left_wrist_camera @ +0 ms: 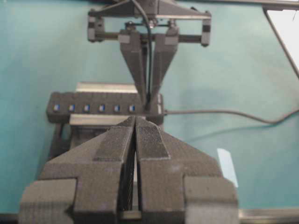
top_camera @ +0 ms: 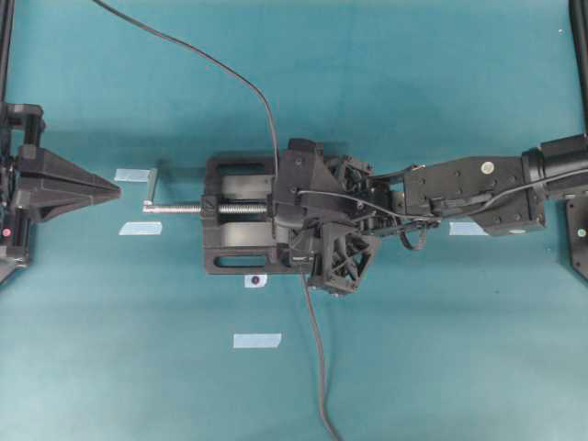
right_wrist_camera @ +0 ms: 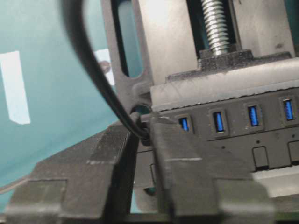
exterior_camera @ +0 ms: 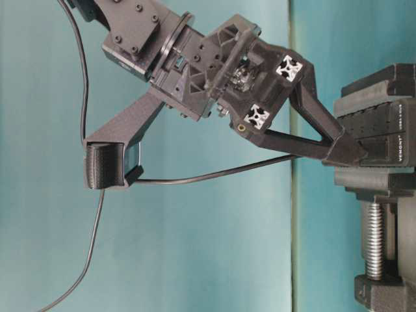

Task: Insert the USB into the front port of the fixed hub.
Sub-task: 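Open the right gripper to release the inserted plug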

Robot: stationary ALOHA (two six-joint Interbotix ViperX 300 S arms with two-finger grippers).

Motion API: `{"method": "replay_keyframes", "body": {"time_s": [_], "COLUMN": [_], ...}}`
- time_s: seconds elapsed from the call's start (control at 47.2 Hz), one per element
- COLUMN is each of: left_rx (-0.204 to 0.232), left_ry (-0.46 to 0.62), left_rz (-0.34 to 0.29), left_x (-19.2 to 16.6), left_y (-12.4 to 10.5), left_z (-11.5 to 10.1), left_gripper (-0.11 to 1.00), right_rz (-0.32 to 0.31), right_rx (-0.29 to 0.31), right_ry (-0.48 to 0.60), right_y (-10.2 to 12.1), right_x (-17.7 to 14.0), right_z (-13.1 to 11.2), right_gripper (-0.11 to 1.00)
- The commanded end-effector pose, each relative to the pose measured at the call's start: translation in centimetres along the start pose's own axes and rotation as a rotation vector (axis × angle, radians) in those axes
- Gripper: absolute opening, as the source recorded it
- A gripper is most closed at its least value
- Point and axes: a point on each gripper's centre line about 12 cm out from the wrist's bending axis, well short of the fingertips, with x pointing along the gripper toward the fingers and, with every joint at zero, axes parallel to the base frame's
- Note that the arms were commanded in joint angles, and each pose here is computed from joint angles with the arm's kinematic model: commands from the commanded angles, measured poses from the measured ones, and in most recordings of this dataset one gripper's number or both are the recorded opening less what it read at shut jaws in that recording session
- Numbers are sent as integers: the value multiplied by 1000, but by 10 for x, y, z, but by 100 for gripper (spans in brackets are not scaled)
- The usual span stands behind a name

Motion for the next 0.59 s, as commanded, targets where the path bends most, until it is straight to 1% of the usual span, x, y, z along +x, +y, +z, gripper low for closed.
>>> {"method": "replay_keyframes", "body": {"time_s": [0.0,0.063,0.275,0.317,0.381,0.571], "left_rx": [-2,0,2,2,0,2], "left_ry": [-11,-12,-14,-12,-11,-15], "left_rz": [0,0,-1,0,0,-2], "left_x": [1,0,0,0,1,0], "left_y": [0,0,0,0,0,-1], "left_z": [4,5,5,5,4,5], "left_gripper": [0,0,0,0,0,0], "right_rz": [25,25,24,25,24,19], "right_rx": [-9,-14,-11,-11,-13,-8], "right_ry": [-42,-55,-71,-76,-82,-82], "right_y": [12,12,10,11,10,7], "right_x": [-13,-15,-22,-23,-25,-26], "right_z": [9,11,17,18,20,20], "right_gripper": [23,30,63,67,71,71]}}
